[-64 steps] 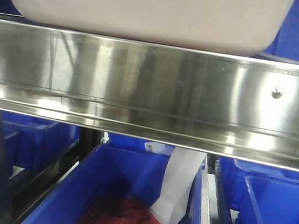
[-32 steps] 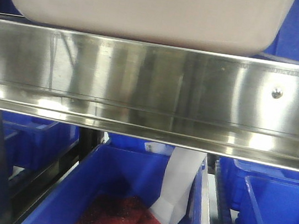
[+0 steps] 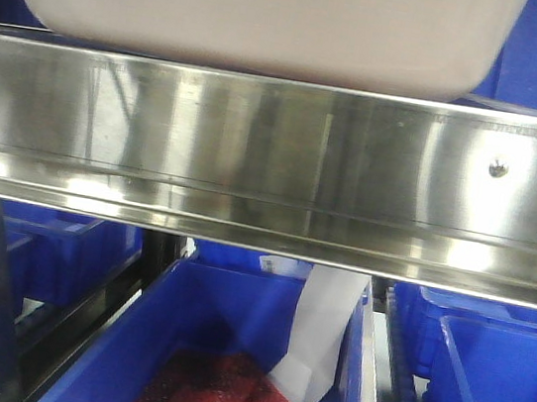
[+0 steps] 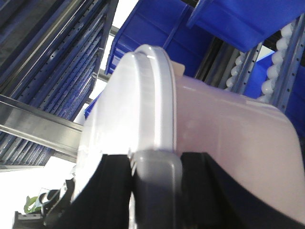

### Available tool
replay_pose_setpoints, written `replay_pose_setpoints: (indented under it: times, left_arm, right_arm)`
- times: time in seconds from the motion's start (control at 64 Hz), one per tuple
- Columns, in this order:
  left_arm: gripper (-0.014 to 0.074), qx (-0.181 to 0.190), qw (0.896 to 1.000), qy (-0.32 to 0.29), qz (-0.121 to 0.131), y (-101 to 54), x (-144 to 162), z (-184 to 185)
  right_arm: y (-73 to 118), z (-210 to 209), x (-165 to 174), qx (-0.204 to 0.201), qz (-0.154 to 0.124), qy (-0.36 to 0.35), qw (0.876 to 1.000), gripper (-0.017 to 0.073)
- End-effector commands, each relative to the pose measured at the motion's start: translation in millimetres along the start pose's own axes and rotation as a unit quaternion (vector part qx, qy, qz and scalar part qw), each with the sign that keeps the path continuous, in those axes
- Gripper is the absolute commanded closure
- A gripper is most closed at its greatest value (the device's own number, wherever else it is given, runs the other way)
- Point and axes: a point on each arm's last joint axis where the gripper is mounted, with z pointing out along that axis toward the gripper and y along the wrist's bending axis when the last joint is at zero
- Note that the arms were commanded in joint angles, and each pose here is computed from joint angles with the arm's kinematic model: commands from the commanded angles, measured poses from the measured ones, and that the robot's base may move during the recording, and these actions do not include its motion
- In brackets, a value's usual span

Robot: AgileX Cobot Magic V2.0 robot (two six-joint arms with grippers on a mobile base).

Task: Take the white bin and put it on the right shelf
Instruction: 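Position the held bin above the steel shelf edge with both grippers, then push the bin onto the roller shelf and open both grippers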

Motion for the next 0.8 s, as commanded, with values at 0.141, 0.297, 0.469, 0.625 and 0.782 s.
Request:
replay_pose_setpoints:
  times: [0.141, 0.297, 0.469, 0.625, 0.782]
  left_arm:
    - [0.072, 0.107, 0.993, 0.056, 0.004, -22.5, -11.7, 21.4]
    - [0.0718, 0.105, 0.992, 0.067, -0.01, -7.1, -21.6, 32.0]
    - [0.0688, 0.083, 0.993, 0.089, -0.005, 5.0, -22.7, 37.3]
    - [0.0446, 0.065, 0.991, 0.112, 0.014, 6.9, -19.9, 37.6]
    - [0.0118, 0.065, 0.989, 0.129, 0.042, -1.9, -21.8, 38.3]
  right_arm:
    - [28.2, 16.5, -8.5, -0.104, 0.005, 0.045, 0.994, 0.049]
    - [14.5, 28.4, -13.7, -0.094, 0.02, 0.053, 0.994, 0.0489]
    - [2.9, 35.5, -13.5, -0.092, 0.025, 0.065, 0.993, 0.0373]
    - [2.1, 36.1, -13.0, -0.096, -0.002, 0.067, 0.993, 0.0041]
    - [2.7, 36.5, -13.7, -0.093, -0.035, 0.066, 0.993, -0.007]
